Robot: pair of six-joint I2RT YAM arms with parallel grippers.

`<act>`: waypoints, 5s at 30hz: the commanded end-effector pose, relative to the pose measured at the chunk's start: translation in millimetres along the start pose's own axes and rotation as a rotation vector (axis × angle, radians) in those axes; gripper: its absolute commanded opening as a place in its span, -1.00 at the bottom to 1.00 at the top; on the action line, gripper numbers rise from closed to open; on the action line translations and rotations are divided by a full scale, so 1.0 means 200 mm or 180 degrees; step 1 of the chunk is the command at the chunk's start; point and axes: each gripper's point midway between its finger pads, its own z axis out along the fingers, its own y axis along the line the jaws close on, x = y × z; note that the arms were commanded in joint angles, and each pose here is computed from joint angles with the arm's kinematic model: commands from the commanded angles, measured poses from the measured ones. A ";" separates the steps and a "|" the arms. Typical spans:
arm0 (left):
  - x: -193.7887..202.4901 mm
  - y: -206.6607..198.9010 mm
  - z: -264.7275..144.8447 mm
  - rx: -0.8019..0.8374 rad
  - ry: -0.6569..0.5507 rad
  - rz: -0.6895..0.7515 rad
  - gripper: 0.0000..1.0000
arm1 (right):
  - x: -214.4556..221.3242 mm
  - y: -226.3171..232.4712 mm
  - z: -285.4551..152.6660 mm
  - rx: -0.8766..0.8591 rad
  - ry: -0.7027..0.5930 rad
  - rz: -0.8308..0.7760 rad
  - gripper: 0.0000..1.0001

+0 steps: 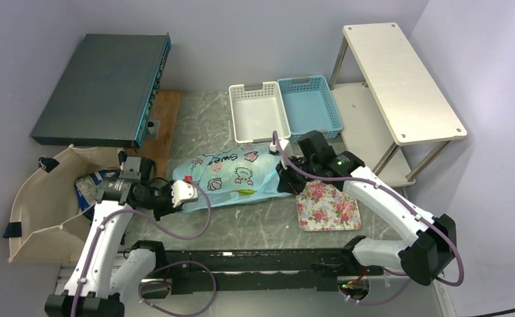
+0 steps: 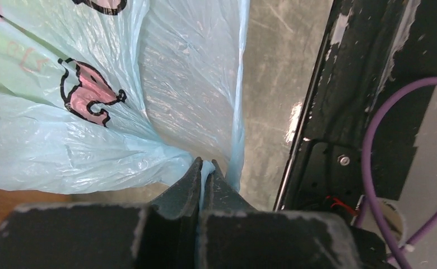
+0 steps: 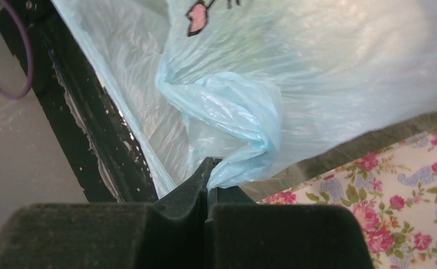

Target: Untie the knot of the grocery bags and take out the mixed food

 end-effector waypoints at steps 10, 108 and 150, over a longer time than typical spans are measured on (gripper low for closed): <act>-0.65 0.19 -0.44 -0.0744 -0.0989 0.0153 0.70 | -0.45 0.07 -0.33 0.0412 -0.1044 -0.0808 -0.85; -0.12 0.66 0.29 -0.0677 0.0129 0.0392 0.99 | -0.03 -0.44 0.38 -0.0178 0.0824 -0.2191 0.98; -0.28 0.30 0.17 -0.0549 -0.0382 0.0774 0.81 | -0.39 0.40 0.32 -0.0500 -0.0402 -0.1904 -0.21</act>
